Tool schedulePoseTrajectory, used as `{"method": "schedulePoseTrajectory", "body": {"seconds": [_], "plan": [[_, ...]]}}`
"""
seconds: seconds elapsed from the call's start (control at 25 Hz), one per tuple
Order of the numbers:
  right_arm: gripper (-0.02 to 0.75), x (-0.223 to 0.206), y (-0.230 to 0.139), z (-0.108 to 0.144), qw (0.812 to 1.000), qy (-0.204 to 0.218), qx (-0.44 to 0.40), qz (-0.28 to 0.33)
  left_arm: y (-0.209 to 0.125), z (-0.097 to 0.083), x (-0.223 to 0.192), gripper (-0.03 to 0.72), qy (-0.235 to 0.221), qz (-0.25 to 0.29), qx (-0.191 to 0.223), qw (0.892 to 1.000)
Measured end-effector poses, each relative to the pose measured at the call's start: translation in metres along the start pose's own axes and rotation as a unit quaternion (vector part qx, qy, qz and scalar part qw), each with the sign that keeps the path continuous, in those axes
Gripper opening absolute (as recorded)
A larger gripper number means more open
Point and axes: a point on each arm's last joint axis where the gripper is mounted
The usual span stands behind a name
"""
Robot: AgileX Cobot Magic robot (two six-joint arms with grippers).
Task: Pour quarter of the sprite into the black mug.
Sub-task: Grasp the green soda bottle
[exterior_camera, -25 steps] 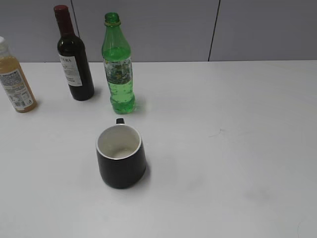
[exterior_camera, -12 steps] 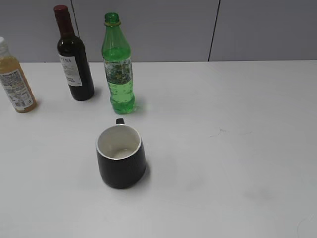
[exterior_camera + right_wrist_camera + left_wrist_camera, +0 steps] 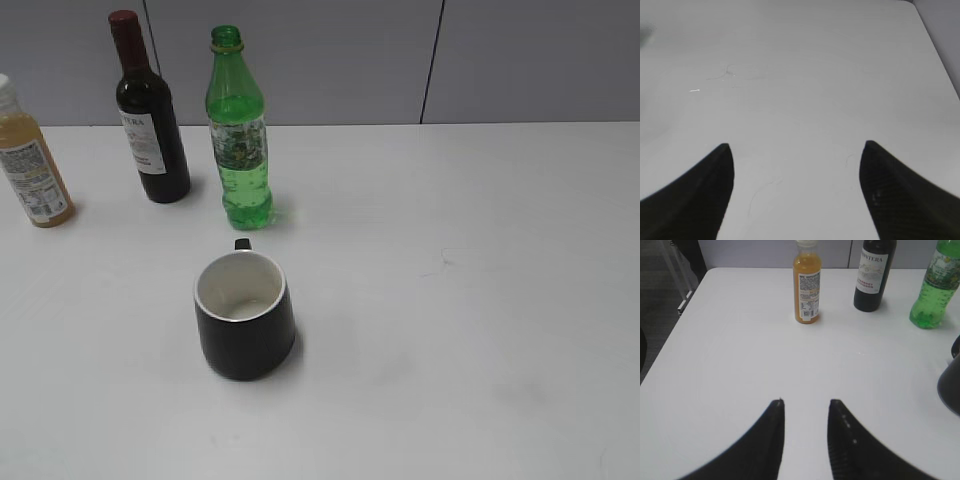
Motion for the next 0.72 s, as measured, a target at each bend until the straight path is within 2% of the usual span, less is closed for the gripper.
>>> {"method": "schedulePoseTrajectory", "body": {"seconds": [0.72], "plan": [[0.592, 0.0000, 0.0000, 0.0000, 1.000, 0.000, 0.000, 0.000, 0.0000, 0.0000, 0.0000, 0.237, 0.000, 0.000, 0.000, 1.000]]}}
Point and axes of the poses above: a point on each arm's last joint axis where the gripper is mounted, x pointing back along that axis away from the gripper, z along the wrist's bending axis when the last joint is at zero, y = z × x, and after that the axes turned 15 degrees about x, right-handed
